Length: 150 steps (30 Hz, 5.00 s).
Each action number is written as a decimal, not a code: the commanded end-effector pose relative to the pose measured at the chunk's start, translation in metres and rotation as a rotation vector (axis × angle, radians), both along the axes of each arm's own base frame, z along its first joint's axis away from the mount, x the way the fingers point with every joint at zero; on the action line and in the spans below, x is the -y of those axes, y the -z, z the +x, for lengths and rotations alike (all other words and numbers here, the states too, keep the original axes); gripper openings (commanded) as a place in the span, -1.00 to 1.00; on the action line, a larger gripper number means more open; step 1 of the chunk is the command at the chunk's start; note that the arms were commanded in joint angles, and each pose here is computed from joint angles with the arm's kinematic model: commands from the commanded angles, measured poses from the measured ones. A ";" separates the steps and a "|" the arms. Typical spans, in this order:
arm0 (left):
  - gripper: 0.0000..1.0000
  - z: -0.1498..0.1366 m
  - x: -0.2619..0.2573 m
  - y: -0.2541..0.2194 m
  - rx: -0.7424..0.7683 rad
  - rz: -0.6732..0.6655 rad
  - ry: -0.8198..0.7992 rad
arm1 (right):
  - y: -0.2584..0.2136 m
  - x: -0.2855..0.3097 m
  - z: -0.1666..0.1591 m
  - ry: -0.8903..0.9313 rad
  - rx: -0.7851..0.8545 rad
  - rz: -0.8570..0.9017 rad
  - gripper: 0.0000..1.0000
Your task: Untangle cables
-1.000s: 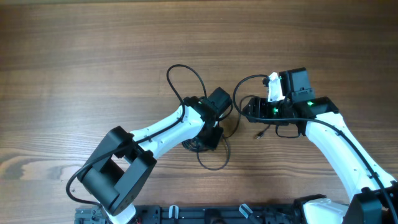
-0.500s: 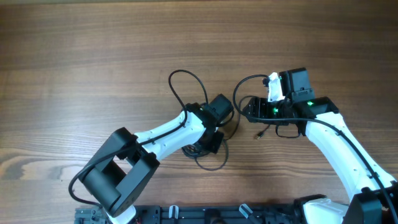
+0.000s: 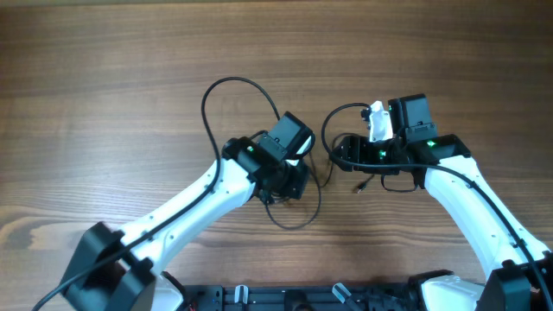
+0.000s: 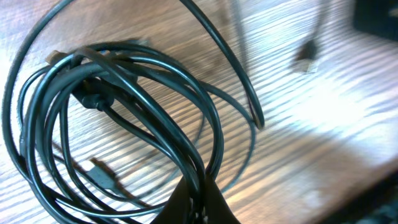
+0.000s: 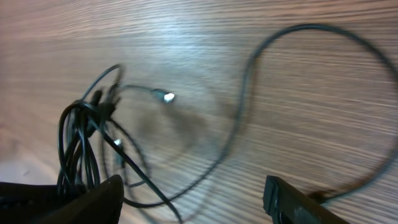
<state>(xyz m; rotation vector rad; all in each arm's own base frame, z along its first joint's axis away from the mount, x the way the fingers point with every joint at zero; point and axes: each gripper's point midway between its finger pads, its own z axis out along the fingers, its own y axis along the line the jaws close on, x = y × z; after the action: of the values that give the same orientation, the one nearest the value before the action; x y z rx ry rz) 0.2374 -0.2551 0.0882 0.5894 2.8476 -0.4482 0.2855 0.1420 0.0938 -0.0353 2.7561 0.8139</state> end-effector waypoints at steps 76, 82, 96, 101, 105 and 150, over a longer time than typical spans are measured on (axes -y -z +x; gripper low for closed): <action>-0.92 0.049 -0.045 -0.096 0.122 -0.339 -0.143 | 0.025 0.040 -0.010 0.254 -0.147 -0.197 -0.91; -0.92 0.064 -0.085 -0.090 0.102 -0.309 -0.268 | 0.029 0.053 -0.011 0.321 -0.163 -0.254 -0.79; -0.92 0.081 -0.111 -0.103 0.133 -0.397 -0.303 | 0.029 0.053 -0.011 0.325 -0.162 -0.255 -0.39; -0.92 0.076 -0.074 -0.182 0.236 -0.778 -0.062 | 0.029 0.053 -0.011 0.325 -0.163 -0.256 -0.39; -0.92 0.085 -0.081 -0.225 0.346 -0.875 -0.091 | 0.029 0.053 -0.011 0.321 -0.159 -0.256 -0.36; -0.92 0.123 -0.127 -0.137 0.214 -0.564 -0.506 | 0.016 0.028 0.016 0.112 0.058 -0.241 0.40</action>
<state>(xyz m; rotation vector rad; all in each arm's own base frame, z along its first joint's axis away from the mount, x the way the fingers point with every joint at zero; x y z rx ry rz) 0.3493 -0.1452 0.2582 -0.3417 2.3071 -1.2359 0.2962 0.1559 0.0989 -0.1397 2.6841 0.7790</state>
